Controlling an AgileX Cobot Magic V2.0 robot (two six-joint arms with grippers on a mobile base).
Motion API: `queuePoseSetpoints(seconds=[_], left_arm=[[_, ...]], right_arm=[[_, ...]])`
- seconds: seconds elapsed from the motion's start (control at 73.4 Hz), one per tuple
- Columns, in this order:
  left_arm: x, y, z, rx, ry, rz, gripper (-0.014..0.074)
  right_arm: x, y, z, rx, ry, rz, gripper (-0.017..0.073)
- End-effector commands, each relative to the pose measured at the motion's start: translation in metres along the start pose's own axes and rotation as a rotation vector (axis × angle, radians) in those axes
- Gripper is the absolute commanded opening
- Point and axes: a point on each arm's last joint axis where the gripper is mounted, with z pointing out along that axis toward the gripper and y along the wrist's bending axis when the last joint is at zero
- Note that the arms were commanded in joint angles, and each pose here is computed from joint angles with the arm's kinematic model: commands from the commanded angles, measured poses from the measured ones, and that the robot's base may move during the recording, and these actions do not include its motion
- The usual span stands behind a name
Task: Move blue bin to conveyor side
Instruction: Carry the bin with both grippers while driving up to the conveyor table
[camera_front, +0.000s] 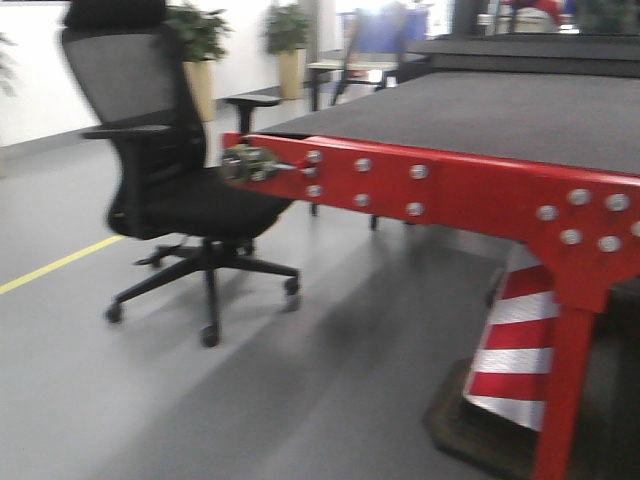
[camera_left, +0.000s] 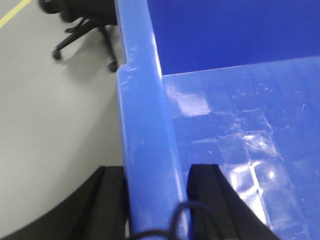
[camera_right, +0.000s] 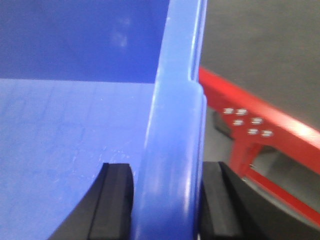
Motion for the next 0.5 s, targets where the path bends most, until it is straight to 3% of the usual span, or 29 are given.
queuePoseSetpoints(seconds=[0.0, 0.491], left_arm=[[-0.0084, 0.0002, -0.0111, -0.006, -0.116, 0.019, -0.0016], [-0.0086, 0.0002, -0.0103, -0.006, -0.114, 0.019, -0.0016]], right_arm=[[-0.0098, -0.0005, -0.0142, 0.016, -0.139, -0.039, -0.0079], [-0.0098, -0.0005, -0.0142, 0.016, -0.139, -0.039, -0.0079]])
